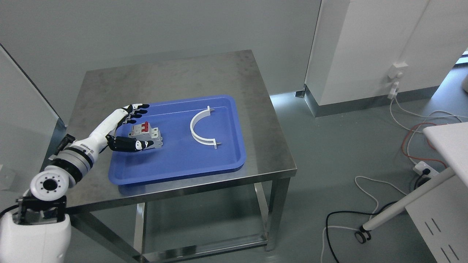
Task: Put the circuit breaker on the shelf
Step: 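Close the left hand around the grey circuit breaker in the blue tray, then lift the held breaker up and away from the tray with the left hand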
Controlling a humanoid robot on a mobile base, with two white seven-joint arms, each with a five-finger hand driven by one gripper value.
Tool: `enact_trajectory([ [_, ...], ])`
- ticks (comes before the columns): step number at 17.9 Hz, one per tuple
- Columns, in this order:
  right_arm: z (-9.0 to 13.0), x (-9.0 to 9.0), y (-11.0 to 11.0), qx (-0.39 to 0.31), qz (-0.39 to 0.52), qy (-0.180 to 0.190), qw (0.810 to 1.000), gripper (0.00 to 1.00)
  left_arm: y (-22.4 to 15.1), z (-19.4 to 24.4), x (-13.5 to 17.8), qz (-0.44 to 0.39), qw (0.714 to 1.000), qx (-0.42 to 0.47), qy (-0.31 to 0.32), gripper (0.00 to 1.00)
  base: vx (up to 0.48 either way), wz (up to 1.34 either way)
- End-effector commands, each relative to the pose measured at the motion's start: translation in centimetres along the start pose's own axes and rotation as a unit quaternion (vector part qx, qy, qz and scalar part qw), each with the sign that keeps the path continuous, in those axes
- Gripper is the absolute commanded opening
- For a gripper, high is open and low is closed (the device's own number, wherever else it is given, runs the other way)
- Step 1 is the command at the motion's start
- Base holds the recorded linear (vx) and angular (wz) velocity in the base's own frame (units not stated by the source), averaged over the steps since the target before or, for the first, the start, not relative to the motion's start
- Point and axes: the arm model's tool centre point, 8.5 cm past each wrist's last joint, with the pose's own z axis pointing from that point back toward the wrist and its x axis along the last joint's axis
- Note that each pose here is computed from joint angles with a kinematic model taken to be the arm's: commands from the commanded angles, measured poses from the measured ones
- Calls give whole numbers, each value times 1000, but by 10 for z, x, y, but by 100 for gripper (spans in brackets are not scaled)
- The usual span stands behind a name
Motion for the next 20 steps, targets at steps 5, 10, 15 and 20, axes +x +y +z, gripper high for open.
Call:
enact_trajectory([
  [5, -1, -3, -10, -6, 13, 11, 1000, 100, -12, -5, -10, -20, 1000, -8, 23, 59, 0, 0],
  [10, -1, -3, -10, -6, 13, 11, 1000, 100, -24, -2, -26, -35, 999, -21, 14, 46, 1, 6],
  [15, -1, -3, -10, -7, 13, 11, 1000, 100, -21, -1, -34, -48, 999, -10, -22, 13, -2, -5],
  [20, -1, -3, -10, -6, 13, 11, 1000, 100, -7, -16, 13, 51, 988, 80, -123, 9, 0, 0],
])
